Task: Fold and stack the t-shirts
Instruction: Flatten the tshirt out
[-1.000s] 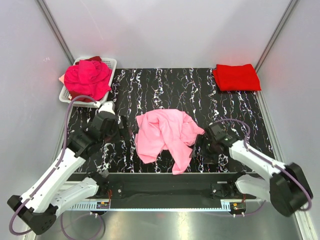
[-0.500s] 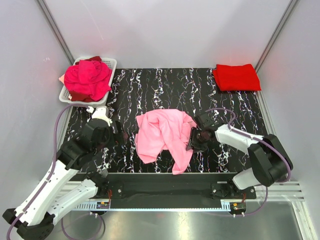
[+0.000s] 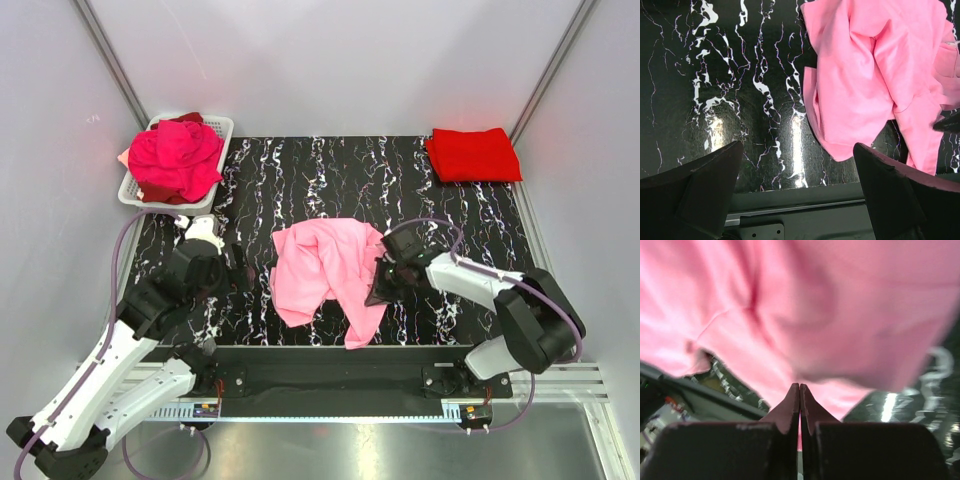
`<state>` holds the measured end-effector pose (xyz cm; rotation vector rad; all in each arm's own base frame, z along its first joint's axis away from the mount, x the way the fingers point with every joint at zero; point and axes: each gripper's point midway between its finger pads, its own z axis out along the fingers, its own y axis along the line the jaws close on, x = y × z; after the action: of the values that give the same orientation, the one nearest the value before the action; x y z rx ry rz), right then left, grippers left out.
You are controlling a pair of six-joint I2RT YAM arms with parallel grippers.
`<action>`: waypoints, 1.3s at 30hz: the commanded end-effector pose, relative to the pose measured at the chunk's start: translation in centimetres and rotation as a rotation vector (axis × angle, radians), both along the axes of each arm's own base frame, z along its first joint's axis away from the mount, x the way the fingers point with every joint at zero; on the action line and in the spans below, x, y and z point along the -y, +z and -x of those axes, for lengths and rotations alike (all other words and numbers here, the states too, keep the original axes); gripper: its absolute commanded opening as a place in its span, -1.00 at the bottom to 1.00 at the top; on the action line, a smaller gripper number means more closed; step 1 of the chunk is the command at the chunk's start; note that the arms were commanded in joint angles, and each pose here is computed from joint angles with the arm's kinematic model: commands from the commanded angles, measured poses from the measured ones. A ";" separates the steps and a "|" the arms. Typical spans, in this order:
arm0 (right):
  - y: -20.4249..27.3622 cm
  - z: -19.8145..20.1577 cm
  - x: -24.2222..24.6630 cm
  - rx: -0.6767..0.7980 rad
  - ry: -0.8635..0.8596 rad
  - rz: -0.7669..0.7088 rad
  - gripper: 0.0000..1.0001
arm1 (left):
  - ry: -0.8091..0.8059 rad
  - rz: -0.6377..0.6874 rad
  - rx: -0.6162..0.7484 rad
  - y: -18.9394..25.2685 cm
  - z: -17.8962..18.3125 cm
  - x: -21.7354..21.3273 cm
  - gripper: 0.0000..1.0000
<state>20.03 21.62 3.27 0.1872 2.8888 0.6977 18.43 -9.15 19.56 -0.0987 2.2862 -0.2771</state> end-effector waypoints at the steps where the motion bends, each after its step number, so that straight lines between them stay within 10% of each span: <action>1: 2.0 2.6 -5.0 -0.015 0.047 -0.167 -1.00 | 0.012 0.008 0.046 0.8 -0.7 0.1 0.98; 8: 0.3 4.1 -8.5 -0.042 0.060 -0.114 -1.00 | 0.015 0.010 0.047 0.9 -0.7 0.0 0.97; 13: 2.1 2.9 -6.3 0.072 0.052 -0.011 0.05 | 0.013 0.020 0.066 1.2 -0.6 0.0 0.97; 20: 4.0 2.4 -2.2 0.146 -0.004 0.156 0.46 | 0.014 0.018 0.061 1.1 -0.6 0.0 0.97; 28: -0.6 3.5 -3.3 -0.004 0.021 0.186 0.28 | 0.016 0.030 0.082 1.5 -0.5 -0.2 0.97; 39: -3.0 4.7 -9.4 -0.082 0.109 0.071 -0.70 | 0.021 0.031 0.090 1.6 -0.5 -0.3 0.97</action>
<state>15.93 27.95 1.21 0.1109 3.0090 0.5374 18.21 -8.82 20.34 -0.1090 2.2448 -0.2935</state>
